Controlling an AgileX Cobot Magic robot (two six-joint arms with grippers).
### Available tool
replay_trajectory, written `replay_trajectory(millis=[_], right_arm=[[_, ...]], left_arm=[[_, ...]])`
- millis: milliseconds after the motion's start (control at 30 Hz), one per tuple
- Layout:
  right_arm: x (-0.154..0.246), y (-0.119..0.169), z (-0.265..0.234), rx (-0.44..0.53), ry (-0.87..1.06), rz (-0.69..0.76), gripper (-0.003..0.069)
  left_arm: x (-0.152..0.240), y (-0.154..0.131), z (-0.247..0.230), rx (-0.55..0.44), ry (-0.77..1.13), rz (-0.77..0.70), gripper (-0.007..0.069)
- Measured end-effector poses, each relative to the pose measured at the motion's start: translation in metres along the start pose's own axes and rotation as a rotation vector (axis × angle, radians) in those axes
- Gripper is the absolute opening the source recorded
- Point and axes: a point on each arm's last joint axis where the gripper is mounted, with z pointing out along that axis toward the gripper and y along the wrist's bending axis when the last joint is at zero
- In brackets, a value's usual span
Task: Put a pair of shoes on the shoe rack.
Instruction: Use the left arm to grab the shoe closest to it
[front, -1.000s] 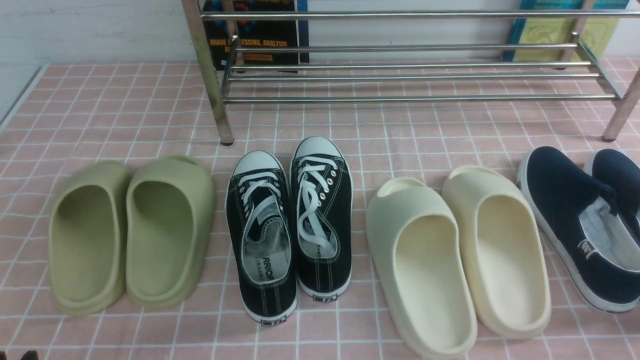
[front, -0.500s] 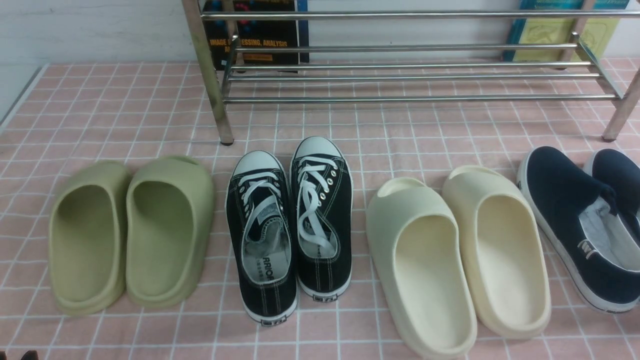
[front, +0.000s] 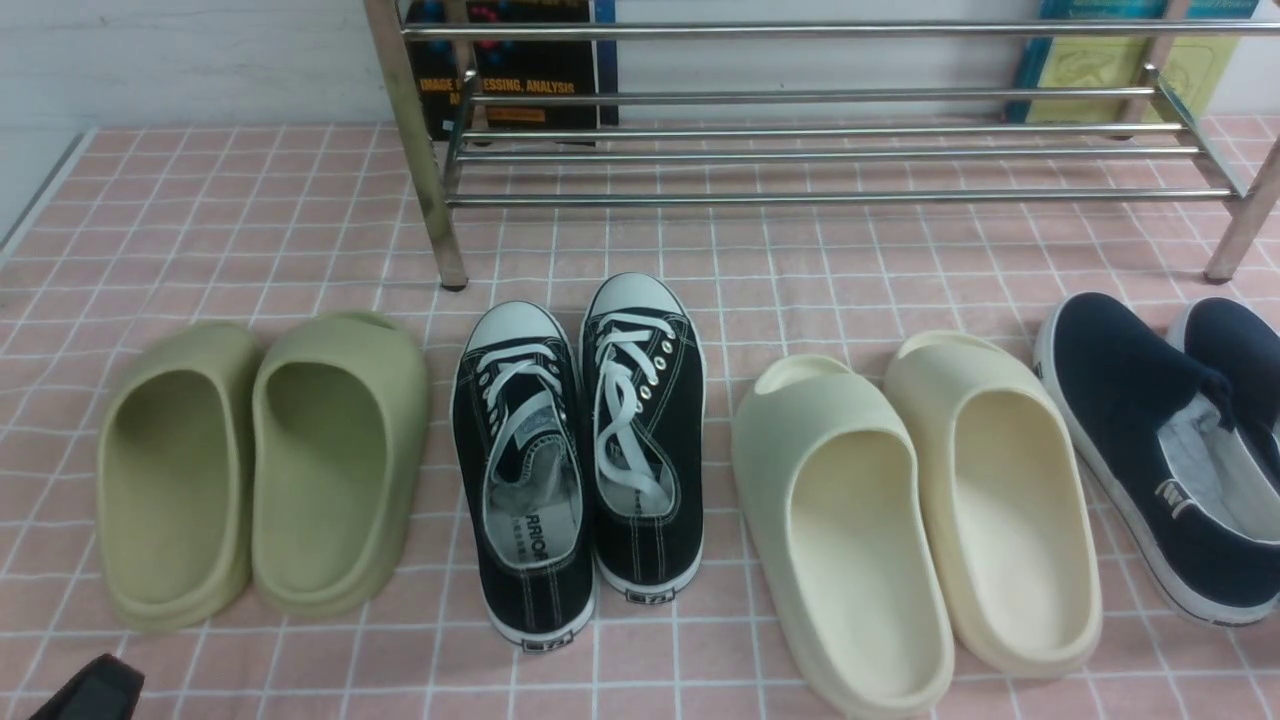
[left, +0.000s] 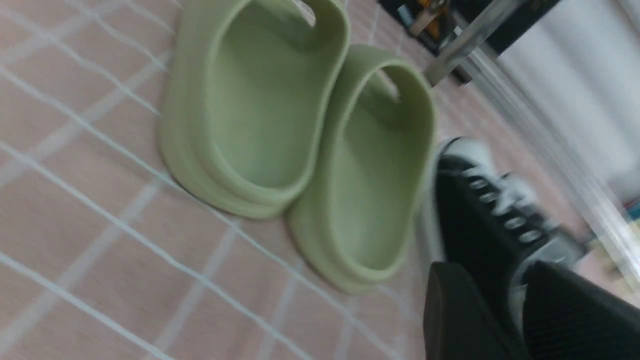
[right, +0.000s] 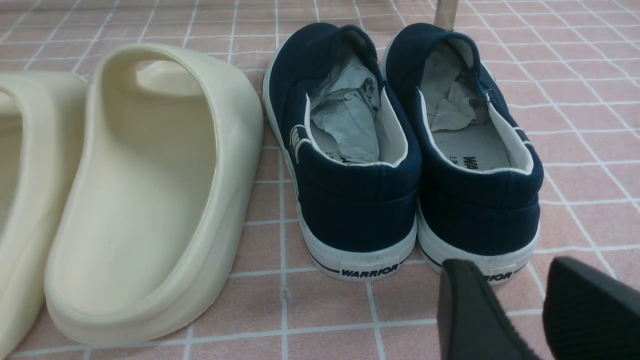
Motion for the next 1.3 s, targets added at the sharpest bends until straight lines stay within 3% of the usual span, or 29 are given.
replay_trajectory(millis=[100, 167, 400, 500, 567, 633, 767, 933, 1000, 1100, 1267, 1300], right_arm=[[0.000, 0.000, 0.000, 0.000, 0.000, 0.000, 0.0240], [0.000, 0.000, 0.000, 0.000, 0.000, 0.000, 0.0240], [0.000, 0.000, 0.000, 0.000, 0.000, 0.000, 0.0240], [0.000, 0.000, 0.000, 0.000, 0.000, 0.000, 0.0240], [0.000, 0.000, 0.000, 0.000, 0.000, 0.000, 0.0240], [0.000, 0.000, 0.000, 0.000, 0.000, 0.000, 0.0240], [0.000, 0.000, 0.000, 0.000, 0.000, -0.001, 0.0240], [0.000, 0.000, 0.000, 0.000, 0.000, -0.001, 0.0240], [0.000, 0.000, 0.000, 0.000, 0.000, -0.001, 0.0240], [0.000, 0.000, 0.000, 0.000, 0.000, -0.001, 0.0240], [0.000, 0.000, 0.000, 0.000, 0.000, -0.001, 0.0240], [0.000, 0.000, 0.000, 0.000, 0.000, -0.001, 0.0240]], left_arm=[[-0.001, -0.003, 0.000, 0.030, -0.008, -0.177, 0.0239], [-0.001, -0.003, 0.000, 0.036, -0.013, -0.205, 0.0239], [-0.004, -0.004, 0.000, 0.050, -0.035, -0.217, 0.0239], [-0.009, -0.016, -0.005, 0.065, -0.014, -0.145, 0.0239], [-0.025, -0.042, -0.018, 0.098, -0.004, 0.032, 0.0218], [-0.041, -0.064, -0.029, 0.068, 0.025, 0.178, 0.0158], [-0.075, -0.090, -0.024, -0.210, 0.227, 0.434, 0.0020], [-0.110, -0.105, 0.002, -0.493, 0.450, 0.648, 0.0002], [-0.116, -0.106, 0.011, -0.536, 0.500, 0.688, 0.0002], [-0.124, -0.117, 0.041, -0.556, 0.645, 0.789, 0.0025], [-0.102, -0.130, 0.078, -0.461, 0.821, 0.912, 0.0105], [-0.086, -0.135, 0.090, -0.420, 0.880, 0.951, 0.0156]])
